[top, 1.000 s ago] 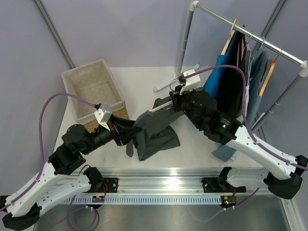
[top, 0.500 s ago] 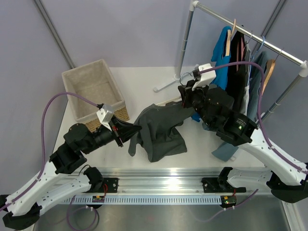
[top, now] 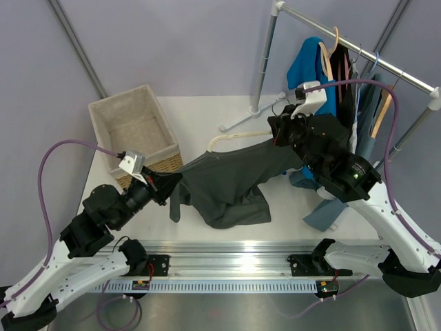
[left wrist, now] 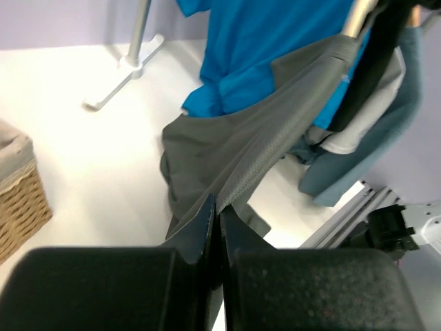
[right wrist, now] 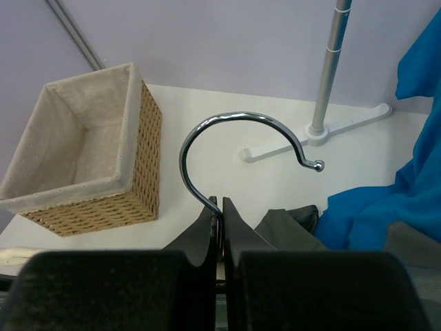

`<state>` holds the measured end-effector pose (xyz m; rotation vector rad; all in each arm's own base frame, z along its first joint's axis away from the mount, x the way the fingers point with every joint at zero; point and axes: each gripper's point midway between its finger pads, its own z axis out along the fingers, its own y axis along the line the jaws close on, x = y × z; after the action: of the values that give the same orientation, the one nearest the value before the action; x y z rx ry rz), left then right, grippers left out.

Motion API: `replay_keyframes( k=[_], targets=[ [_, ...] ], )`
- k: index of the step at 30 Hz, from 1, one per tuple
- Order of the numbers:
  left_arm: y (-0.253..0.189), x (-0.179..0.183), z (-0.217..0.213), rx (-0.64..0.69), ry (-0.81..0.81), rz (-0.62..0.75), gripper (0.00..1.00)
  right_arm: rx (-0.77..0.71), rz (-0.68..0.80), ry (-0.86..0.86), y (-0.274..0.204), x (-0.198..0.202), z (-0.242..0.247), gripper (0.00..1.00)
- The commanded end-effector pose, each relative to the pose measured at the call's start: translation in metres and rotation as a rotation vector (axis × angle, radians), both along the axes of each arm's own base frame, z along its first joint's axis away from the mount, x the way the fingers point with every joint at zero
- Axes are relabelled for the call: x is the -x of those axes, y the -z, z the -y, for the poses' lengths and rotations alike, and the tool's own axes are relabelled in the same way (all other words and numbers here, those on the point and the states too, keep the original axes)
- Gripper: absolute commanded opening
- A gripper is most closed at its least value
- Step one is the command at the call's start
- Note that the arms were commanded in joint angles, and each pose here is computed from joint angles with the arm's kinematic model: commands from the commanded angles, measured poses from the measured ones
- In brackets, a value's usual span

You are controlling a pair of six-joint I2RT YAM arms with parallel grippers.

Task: Remove the t-shirt from the hanger

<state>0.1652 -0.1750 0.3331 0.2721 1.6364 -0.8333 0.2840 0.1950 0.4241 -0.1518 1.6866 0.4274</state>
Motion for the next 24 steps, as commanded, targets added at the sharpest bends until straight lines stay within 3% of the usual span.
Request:
replay_keyframes(
  k=[1, 14, 21, 24],
  targets=[
    [0.010, -0.010, -0.012, -0.029, -0.092, -0.043, 0.00, -0.098, 0.098, 0.031, -0.050, 0.011, 0.023, 0.00],
    [0.067, -0.031, 0.017, -0.119, -0.109, -0.201, 0.00, -0.224, 0.052, -0.230, -0.052, 0.027, -0.030, 0.00],
    [0.074, -0.039, 0.025, -0.123, -0.105, -0.188, 0.01, -0.232, 0.013, -0.315, -0.036, 0.024, -0.056, 0.00],
    [0.067, -0.036, 0.029, -0.123, -0.073, -0.169, 0.23, -0.215, -0.009, -0.331, -0.023, 0.020, -0.063, 0.00]
  ],
)
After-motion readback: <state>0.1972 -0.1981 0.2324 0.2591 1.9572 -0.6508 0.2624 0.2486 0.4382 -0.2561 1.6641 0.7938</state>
